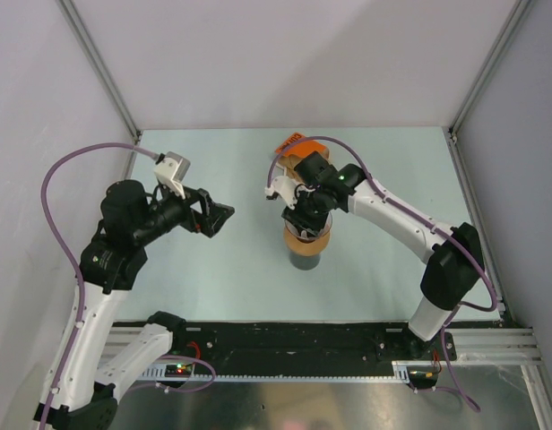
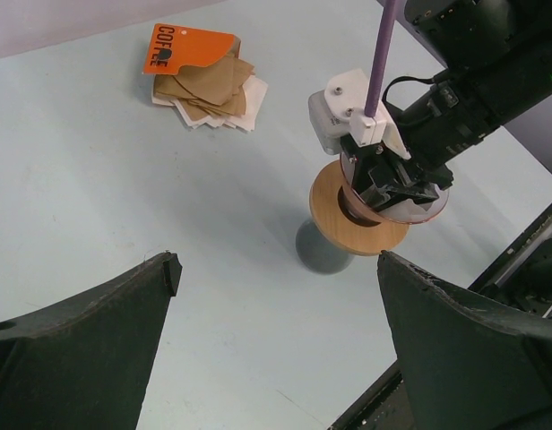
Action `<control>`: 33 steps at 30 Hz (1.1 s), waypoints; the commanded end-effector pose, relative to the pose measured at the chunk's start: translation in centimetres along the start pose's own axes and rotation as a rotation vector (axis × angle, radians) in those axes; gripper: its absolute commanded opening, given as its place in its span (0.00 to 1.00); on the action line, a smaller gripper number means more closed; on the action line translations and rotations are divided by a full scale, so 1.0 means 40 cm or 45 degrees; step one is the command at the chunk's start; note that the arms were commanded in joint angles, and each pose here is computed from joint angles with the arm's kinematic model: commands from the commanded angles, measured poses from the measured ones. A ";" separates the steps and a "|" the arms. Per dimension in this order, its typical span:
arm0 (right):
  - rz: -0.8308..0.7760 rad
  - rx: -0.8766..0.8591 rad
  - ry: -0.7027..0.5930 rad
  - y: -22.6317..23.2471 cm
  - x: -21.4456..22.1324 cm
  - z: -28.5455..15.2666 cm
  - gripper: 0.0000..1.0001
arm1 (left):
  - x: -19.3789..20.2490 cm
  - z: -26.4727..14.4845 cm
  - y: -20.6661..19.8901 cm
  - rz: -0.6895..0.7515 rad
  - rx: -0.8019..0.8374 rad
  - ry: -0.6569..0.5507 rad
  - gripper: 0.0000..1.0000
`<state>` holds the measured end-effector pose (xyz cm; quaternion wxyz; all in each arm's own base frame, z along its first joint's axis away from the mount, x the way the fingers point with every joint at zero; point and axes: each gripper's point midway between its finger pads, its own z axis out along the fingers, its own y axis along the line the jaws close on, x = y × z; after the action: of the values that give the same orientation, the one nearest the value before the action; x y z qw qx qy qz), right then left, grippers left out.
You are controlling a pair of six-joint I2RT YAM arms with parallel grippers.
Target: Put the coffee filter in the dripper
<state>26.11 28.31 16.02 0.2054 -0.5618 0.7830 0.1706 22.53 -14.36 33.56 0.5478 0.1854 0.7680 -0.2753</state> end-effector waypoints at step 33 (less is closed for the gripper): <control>-0.091 0.007 -0.050 0.031 -0.004 -0.180 0.43 | -0.020 0.041 0.013 0.082 0.035 0.035 0.98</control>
<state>23.85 25.82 20.65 0.2021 -0.5804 0.7679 0.1808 24.26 -14.98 31.85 0.5208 0.2069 0.7839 -0.2675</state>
